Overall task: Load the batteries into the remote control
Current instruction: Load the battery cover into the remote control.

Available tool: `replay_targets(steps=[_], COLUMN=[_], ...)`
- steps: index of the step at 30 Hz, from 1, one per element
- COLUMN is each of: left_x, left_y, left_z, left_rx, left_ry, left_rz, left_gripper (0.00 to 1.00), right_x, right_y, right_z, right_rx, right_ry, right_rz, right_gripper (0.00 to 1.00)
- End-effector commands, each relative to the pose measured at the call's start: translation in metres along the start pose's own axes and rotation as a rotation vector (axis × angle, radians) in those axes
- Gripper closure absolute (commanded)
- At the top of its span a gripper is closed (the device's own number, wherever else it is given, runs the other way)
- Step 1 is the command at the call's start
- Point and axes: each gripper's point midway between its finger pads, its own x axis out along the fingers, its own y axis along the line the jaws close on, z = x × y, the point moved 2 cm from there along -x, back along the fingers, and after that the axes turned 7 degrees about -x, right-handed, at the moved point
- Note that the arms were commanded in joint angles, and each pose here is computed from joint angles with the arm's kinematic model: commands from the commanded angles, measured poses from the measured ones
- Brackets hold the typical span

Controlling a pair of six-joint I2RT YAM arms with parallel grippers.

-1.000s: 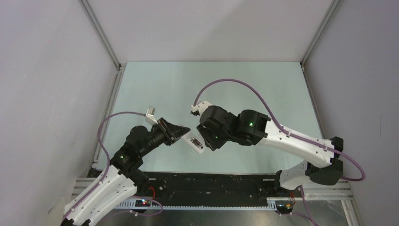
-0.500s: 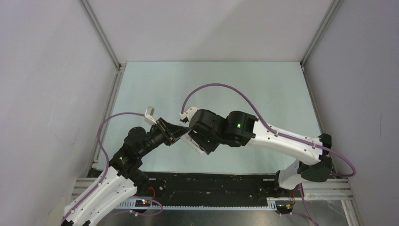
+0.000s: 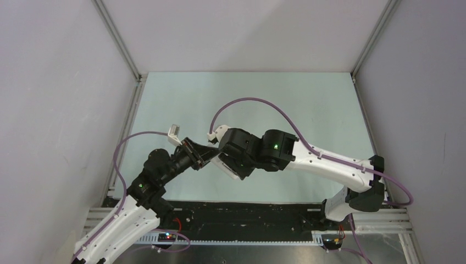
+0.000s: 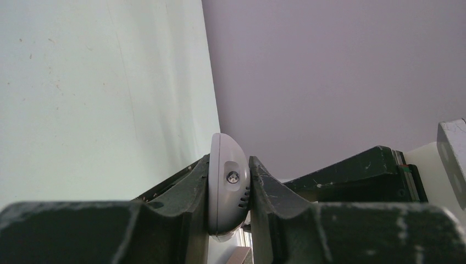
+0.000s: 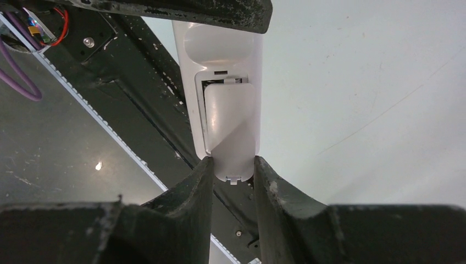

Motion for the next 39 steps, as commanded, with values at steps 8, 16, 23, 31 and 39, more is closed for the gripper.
replay_targets(steps=[8,16,23,31,39], left_x=[-0.001,0.0,0.001,0.0,-0.001], left_y=[-0.013,-0.013,-0.012,-0.014,-0.01], left_z=[-0.001,0.0,0.0,0.003,0.006], left_rx=[-0.006,-0.001,0.017,0.051,0.09], left_ry=[0.009,0.007,0.009,-0.013,-0.026], left_rz=[-0.053,-0.05,-0.046,-0.05,-0.026], left_gripper=[0.98,0.98,0.98,0.98,0.99], right_x=[-0.005,-0.004,0.001,0.002,0.004], right_y=[-0.005,-0.001,0.001,-0.002,-0.004], right_z=[0.012,0.013,0.013,0.016,0.02], right_rx=[-0.013,-0.018,-0.026,-0.003,0.027], right_ry=[-0.021,-0.018,-0.006,0.0,0.0], right_rz=[-0.045,-0.03,-0.031,-0.039,-0.029], right_gripper=[0.66,0.66,0.65,0.63,0.62])
